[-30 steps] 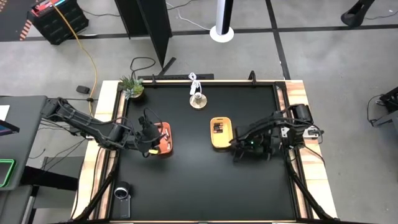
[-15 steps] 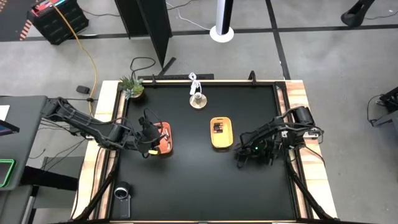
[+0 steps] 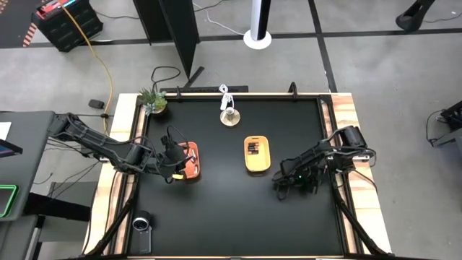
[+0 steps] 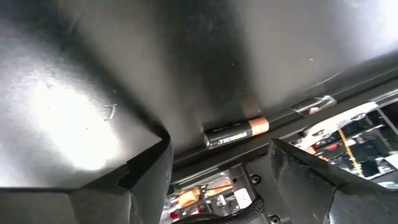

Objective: Sort batteries
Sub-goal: Put the black battery into the yellow bin

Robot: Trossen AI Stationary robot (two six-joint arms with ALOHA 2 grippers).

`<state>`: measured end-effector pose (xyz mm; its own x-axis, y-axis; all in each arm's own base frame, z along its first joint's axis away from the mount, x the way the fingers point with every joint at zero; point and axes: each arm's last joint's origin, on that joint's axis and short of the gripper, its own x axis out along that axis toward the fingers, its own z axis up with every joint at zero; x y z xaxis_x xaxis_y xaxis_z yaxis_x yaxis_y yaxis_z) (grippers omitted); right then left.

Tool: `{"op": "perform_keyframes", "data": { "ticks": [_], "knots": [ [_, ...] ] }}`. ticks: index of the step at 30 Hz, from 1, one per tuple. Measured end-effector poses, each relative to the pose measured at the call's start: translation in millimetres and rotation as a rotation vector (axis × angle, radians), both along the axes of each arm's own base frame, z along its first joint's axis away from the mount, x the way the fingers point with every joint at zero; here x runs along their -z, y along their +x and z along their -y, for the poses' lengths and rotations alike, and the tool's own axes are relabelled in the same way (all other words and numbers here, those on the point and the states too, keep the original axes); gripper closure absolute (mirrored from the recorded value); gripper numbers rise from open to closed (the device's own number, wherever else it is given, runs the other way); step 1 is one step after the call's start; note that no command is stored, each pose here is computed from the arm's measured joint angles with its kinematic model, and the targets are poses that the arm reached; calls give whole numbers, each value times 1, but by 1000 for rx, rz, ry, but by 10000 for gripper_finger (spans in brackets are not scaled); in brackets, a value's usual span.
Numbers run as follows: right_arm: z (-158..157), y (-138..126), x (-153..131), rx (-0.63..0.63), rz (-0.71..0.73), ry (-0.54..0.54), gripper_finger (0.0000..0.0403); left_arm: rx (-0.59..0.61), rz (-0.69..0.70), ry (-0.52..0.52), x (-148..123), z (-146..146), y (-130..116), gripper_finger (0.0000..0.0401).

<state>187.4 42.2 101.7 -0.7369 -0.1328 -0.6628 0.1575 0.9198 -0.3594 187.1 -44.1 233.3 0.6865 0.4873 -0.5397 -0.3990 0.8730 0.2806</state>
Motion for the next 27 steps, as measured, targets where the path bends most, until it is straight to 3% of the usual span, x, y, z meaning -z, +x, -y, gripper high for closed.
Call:
{"op": "perform_keyframes", "data": {
  "ticks": [11,16,27],
  "knots": [
    [6,-1,28,-19,-206,-71,121,0,2,-2,0,0,0,232],
    [6,0,28,-35,-203,-82,121,0,2,-2,0,0,0,232],
    [9,0,26,-86,-182,48,122,12,-3,-15,0,1,0,232]
  ]
}}
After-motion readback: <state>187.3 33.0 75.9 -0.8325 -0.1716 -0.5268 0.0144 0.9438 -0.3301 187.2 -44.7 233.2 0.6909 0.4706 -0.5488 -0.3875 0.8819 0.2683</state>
